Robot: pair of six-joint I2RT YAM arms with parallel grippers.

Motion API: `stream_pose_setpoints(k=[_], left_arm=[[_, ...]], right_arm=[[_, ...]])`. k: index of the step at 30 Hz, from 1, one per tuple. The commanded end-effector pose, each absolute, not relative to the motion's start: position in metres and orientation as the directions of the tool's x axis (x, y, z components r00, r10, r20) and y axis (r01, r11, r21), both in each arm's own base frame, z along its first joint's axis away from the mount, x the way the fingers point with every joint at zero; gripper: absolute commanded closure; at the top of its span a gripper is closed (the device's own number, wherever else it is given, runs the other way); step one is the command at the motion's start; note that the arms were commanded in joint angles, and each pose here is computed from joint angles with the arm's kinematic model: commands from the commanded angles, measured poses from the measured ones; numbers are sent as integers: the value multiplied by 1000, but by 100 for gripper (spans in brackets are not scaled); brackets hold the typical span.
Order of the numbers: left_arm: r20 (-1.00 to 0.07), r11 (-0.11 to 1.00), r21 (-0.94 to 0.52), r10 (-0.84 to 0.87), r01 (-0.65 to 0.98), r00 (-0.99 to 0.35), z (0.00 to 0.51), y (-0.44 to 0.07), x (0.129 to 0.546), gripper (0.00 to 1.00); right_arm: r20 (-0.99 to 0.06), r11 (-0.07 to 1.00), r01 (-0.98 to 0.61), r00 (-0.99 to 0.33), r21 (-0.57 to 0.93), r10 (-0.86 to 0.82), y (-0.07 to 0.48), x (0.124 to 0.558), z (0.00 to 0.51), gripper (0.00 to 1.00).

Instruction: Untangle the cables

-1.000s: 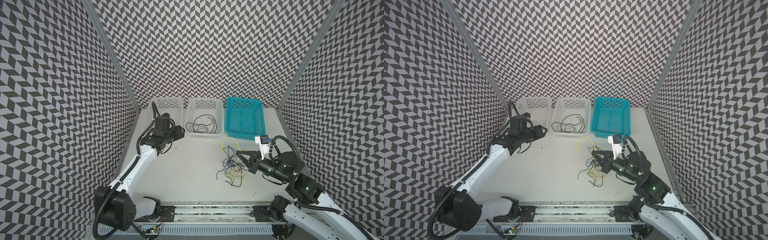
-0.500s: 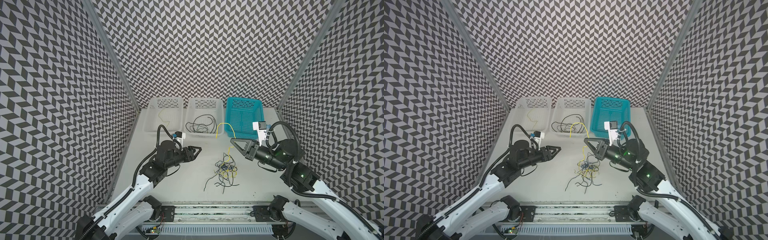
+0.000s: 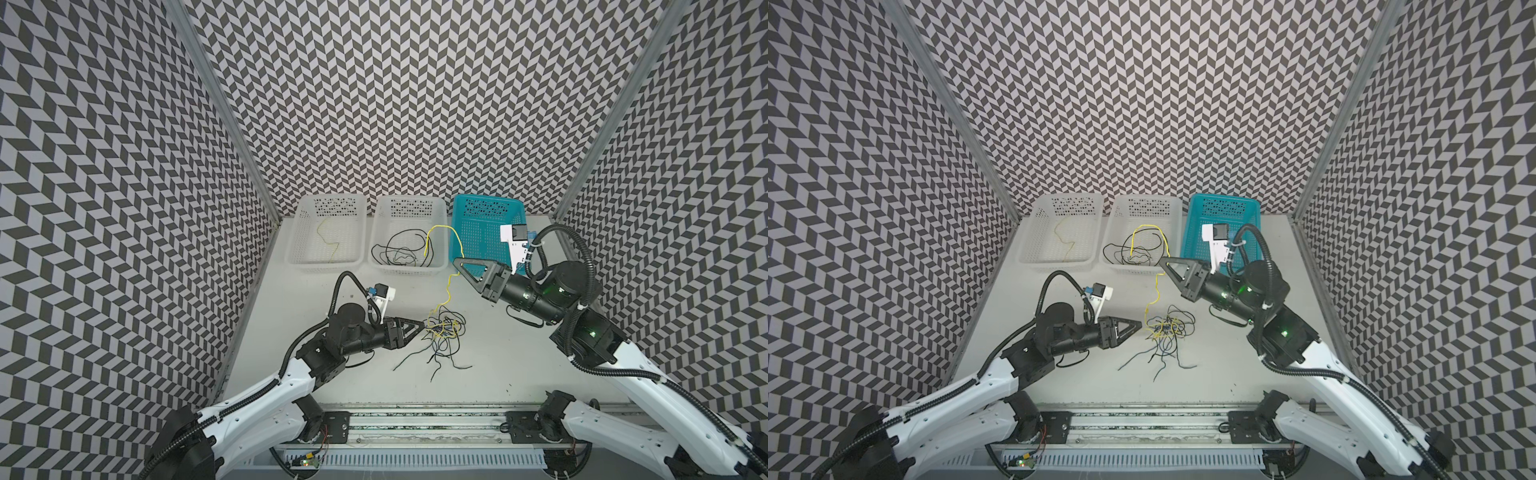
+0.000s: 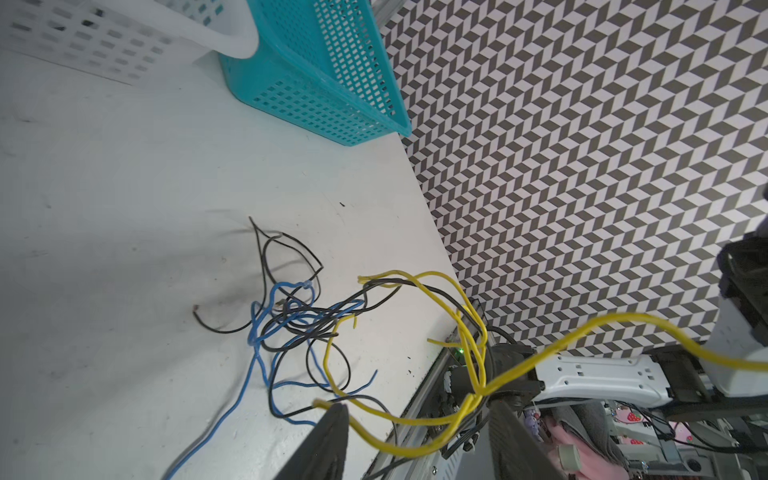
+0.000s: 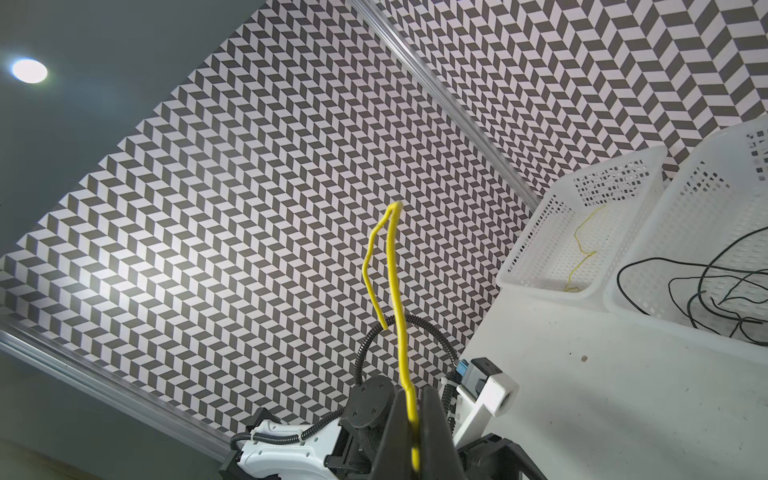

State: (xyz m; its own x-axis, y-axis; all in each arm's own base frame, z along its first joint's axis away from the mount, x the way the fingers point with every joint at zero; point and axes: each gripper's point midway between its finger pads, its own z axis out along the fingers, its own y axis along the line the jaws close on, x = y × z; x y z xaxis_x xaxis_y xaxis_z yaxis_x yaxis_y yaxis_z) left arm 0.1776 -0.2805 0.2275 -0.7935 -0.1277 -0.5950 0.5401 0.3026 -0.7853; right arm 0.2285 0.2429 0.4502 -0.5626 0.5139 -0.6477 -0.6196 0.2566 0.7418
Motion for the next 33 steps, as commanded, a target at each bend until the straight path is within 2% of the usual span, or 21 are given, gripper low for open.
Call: stream_pose_setpoints(k=[1, 7, 14, 17, 22, 33], left_arm=[[-640, 246, -760, -121, 602, -759, 242, -288, 171, 44], [-613, 255, -776, -89, 577, -785, 226, -297, 173, 49], [-596, 257, -781, -36, 568, -802, 209, -311, 170, 61], [-590, 258, -784, -24, 565, -807, 202, -317, 170, 63], [-579, 264, -785, 8, 560, -815, 189, -326, 169, 62], [-582, 283, -779, 4, 560, -813, 175, -334, 173, 48]], right_arm=[[-659, 205, -683, -510, 701, 553, 240, 223, 482, 100], [-665, 187, -702, -504, 687, 551, 242, 221, 489, 100], [-687, 180, -747, -452, 640, 569, 236, 213, 508, 100], [-691, 176, -759, -438, 627, 575, 235, 211, 515, 100], [-699, 169, -780, -414, 603, 583, 231, 205, 530, 100], [-690, 156, -798, -383, 582, 615, 217, 190, 545, 100]])
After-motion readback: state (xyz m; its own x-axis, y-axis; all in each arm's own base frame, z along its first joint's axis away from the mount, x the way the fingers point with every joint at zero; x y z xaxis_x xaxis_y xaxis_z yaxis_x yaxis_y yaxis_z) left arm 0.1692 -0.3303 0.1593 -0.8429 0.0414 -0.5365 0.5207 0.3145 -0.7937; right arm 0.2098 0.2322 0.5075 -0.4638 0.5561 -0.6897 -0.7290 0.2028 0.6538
